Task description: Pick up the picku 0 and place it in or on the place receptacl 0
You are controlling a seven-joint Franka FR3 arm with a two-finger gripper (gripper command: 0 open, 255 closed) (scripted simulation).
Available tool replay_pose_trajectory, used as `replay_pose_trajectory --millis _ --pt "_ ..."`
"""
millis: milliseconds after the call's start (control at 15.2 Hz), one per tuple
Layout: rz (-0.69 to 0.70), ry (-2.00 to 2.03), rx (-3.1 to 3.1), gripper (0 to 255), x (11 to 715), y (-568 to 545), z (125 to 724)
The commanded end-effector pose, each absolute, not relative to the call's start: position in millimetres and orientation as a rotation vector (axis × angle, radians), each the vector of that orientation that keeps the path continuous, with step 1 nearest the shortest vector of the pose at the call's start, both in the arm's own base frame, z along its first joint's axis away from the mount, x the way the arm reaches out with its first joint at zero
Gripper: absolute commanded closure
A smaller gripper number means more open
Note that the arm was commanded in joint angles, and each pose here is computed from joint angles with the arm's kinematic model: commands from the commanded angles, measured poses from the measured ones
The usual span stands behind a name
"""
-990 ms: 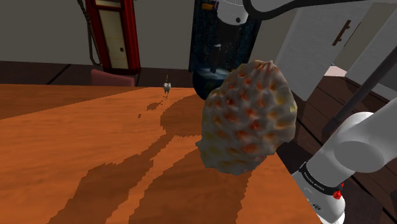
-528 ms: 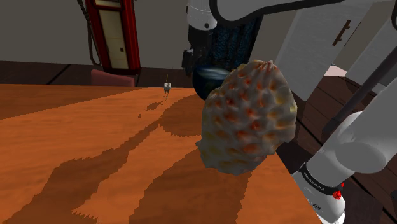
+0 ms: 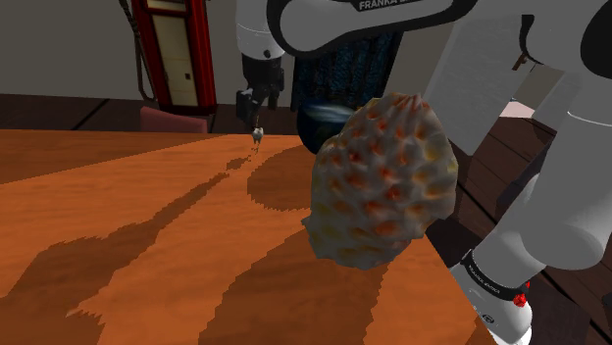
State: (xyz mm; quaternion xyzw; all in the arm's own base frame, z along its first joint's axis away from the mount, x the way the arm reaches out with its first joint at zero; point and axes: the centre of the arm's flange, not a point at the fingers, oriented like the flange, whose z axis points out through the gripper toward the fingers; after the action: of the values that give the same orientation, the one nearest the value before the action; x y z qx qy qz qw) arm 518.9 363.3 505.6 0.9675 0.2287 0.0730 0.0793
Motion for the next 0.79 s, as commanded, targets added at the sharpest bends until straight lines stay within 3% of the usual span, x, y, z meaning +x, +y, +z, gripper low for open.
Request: replay_pose_trajectory --millis 0,726 --pt "0.22 0.688 2.893 0 524.5 365.6 497.8" --pt "0.22 0.688 2.893 0 529.8 362.0 469.0"
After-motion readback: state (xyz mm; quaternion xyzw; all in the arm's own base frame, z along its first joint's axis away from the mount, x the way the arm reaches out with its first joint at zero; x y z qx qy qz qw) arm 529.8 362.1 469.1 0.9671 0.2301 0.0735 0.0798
